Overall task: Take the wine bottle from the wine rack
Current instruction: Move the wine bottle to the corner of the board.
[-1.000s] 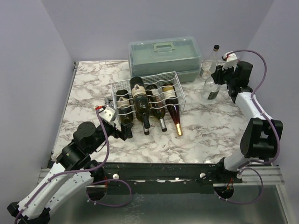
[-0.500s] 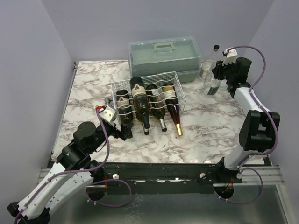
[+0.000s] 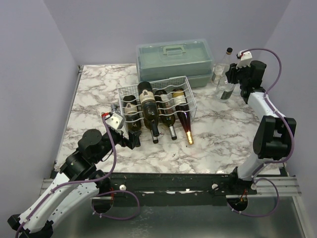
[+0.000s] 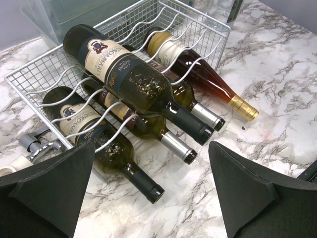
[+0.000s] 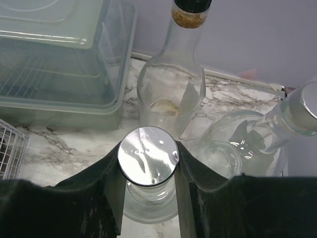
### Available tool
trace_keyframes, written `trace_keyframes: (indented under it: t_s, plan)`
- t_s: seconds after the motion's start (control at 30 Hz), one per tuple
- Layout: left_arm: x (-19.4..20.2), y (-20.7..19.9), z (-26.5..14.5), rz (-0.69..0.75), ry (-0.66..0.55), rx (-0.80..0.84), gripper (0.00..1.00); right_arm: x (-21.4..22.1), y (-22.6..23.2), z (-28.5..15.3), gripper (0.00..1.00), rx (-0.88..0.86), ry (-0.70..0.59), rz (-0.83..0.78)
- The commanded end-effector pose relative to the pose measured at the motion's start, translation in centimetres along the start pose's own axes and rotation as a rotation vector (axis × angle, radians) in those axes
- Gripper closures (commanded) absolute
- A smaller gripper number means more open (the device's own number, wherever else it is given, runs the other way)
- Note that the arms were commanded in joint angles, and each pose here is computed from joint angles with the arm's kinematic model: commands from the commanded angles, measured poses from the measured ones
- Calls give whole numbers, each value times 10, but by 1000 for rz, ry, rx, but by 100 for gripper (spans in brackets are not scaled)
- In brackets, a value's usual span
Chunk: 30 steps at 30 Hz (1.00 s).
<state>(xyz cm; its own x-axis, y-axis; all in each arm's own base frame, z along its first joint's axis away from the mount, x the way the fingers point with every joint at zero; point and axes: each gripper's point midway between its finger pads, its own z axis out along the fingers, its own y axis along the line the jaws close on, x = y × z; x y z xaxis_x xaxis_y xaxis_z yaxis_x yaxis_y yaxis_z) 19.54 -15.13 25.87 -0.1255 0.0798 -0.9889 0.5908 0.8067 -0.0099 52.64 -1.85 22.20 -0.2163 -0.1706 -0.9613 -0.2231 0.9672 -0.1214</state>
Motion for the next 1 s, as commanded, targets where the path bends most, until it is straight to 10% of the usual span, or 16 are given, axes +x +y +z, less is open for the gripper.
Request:
trace_keyframes:
  t_s: [0.0, 0.5, 0.97]
  plan:
    - [7, 3, 1, 11, 22, -11, 1, -62, -21, 0, 75, 68, -185, -70]
    - [6, 3, 0, 11, 20, -9, 1, -77, -20, -12, 35, 74, -214, -77]
    - [7, 1, 1, 9, 25, 0, 1, -118, -2, -66, 18, 48, -304, -42]
